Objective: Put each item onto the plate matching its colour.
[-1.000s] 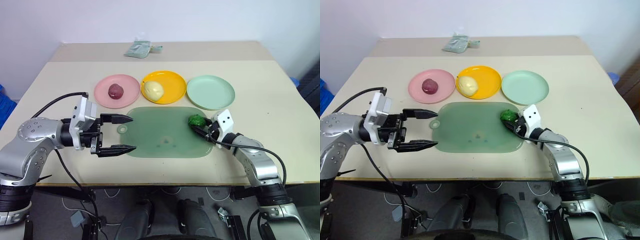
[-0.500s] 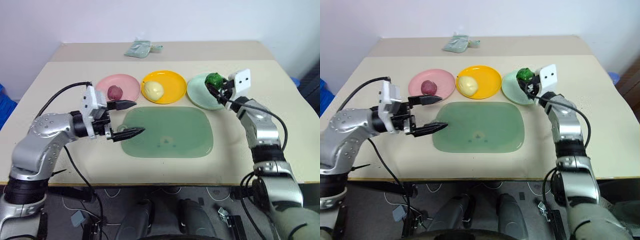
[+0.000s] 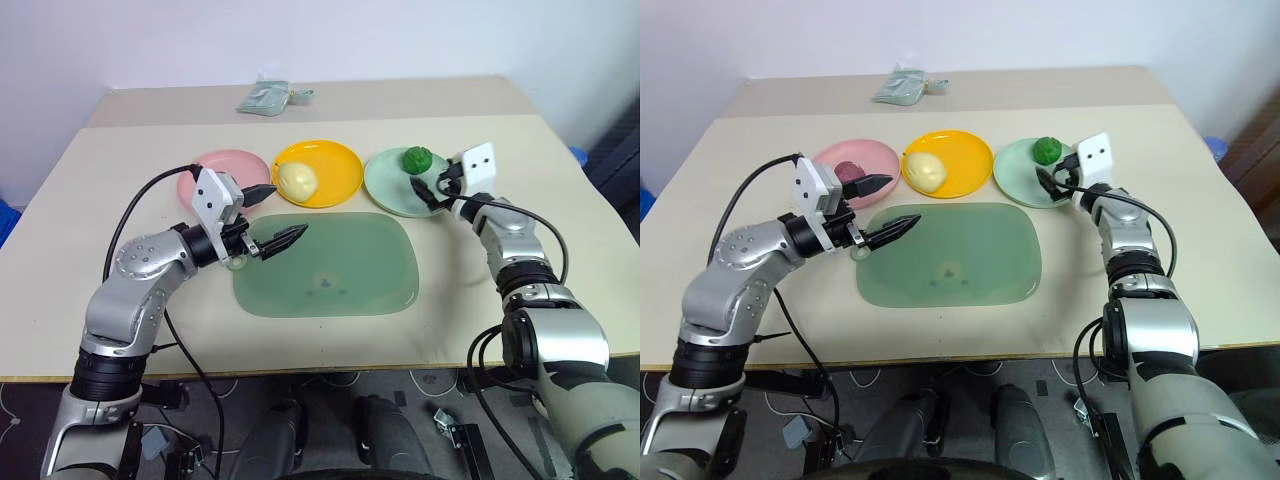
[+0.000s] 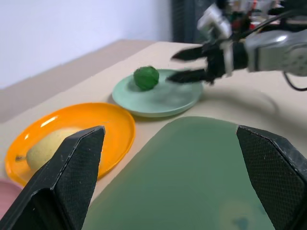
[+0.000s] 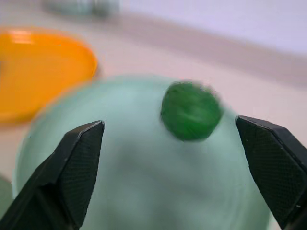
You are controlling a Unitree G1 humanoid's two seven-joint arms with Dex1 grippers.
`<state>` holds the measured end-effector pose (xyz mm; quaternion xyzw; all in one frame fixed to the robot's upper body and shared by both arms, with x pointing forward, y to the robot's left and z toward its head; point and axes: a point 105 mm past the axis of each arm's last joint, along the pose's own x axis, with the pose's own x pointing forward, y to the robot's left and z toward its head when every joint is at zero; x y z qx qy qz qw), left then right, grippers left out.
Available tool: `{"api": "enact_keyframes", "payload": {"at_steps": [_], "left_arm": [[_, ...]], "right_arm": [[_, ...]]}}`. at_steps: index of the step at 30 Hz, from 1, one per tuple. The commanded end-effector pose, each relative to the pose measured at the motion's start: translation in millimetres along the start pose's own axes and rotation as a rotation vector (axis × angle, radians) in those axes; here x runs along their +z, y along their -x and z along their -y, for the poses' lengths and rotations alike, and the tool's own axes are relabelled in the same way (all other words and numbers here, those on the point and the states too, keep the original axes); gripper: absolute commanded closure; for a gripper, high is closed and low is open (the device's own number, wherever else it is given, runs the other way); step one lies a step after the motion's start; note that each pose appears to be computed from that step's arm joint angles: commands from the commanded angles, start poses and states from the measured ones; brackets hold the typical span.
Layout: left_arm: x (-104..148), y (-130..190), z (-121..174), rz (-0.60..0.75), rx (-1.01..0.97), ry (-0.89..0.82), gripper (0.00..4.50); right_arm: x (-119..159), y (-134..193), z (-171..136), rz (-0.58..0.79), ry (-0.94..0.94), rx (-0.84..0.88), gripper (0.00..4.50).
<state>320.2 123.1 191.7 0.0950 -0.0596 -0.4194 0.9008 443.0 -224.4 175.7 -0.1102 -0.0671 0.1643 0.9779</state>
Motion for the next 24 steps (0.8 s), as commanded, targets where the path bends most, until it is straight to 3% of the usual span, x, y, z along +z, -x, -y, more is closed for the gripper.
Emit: {"api": "enact_keyframes", "payload": {"at_steps": [1,8,12,19,24], "left_arm": [[7,7,-11,0.021,0.090,-0.033,0.00],[-9,20,-14,-0.011,0.132,-0.041,0.00],[-20,31,-16,-0.026,0.173,-0.037,0.00],[-26,46,-16,-0.044,0.193,-0.041,0.00],[-26,46,-13,-0.016,0.197,-0.035,0.00]], "right_arm": [[48,24,4,0.184,0.048,0.035,0.05],[55,106,-43,0.126,0.062,0.189,0.05],[38,149,-59,0.011,0.048,0.218,0.05],[26,187,-62,-0.107,0.019,0.206,0.05],[24,194,-60,-0.123,0.013,0.185,0.05]]}}
